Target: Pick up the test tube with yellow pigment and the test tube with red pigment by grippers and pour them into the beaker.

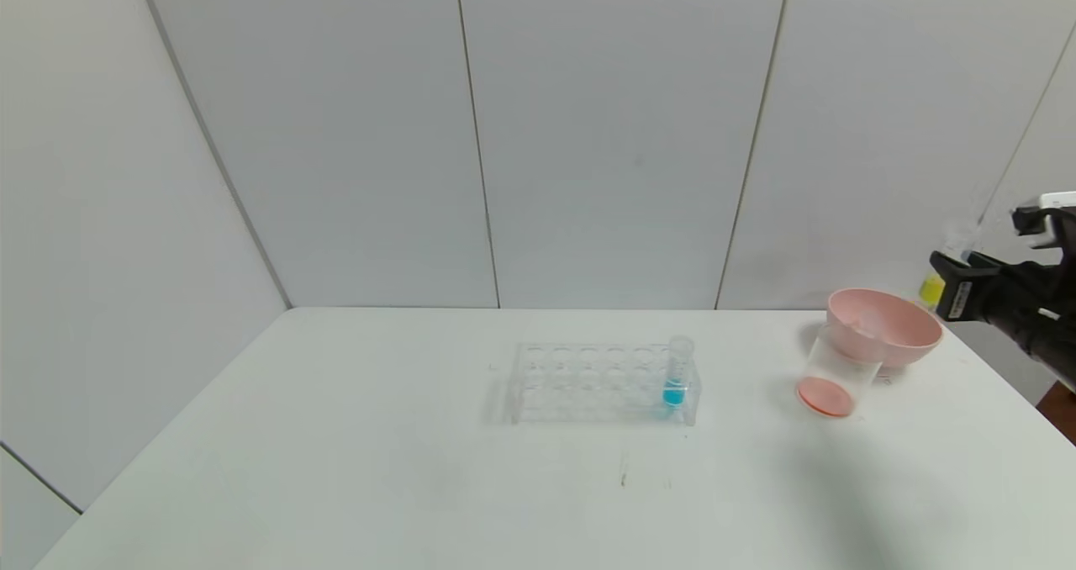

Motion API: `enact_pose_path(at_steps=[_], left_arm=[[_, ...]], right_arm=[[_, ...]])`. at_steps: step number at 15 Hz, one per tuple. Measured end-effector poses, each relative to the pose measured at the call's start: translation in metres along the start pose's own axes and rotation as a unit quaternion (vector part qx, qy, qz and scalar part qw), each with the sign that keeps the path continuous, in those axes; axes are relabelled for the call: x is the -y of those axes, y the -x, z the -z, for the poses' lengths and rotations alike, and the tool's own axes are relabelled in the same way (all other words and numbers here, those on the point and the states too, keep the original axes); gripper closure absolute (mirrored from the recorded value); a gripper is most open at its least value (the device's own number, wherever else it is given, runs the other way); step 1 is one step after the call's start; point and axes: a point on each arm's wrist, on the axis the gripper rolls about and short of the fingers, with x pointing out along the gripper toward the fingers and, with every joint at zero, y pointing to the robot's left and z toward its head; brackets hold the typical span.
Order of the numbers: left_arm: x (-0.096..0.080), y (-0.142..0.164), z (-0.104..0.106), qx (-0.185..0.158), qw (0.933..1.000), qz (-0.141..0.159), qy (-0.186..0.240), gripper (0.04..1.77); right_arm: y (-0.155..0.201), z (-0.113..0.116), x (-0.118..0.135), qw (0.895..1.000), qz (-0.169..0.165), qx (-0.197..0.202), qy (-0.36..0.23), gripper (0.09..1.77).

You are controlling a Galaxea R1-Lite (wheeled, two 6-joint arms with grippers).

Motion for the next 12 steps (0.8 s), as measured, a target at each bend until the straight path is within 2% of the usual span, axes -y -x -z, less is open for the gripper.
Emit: enact_pose_path(at_steps=[2,4,8,12], left_arm=[[0.000,0.000,0.000,0.000,1.0000,0.000,0.000,0.05],[0.000,0.000,0.000,0.000,1.0000,0.000,0.000,0.05],[0.000,0.000,0.000,0.000,1.0000,0.000,0.000,0.05],[0.000,0.000,0.000,0.000,1.0000,0.000,0.000,0.05]], right_arm=[[0.002,0.006,0.022,0.999,0.003,-0.004,0.052,1.35],[0.003,0.012,0.031,0.994,-0.003,-0.008,0.109,1.35],[0.002,0.017,0.028,0.980,-0.030,0.001,0.196,1.35],[0.006,0.028,0.023,0.962,-0.078,0.016,0.262,1.35]])
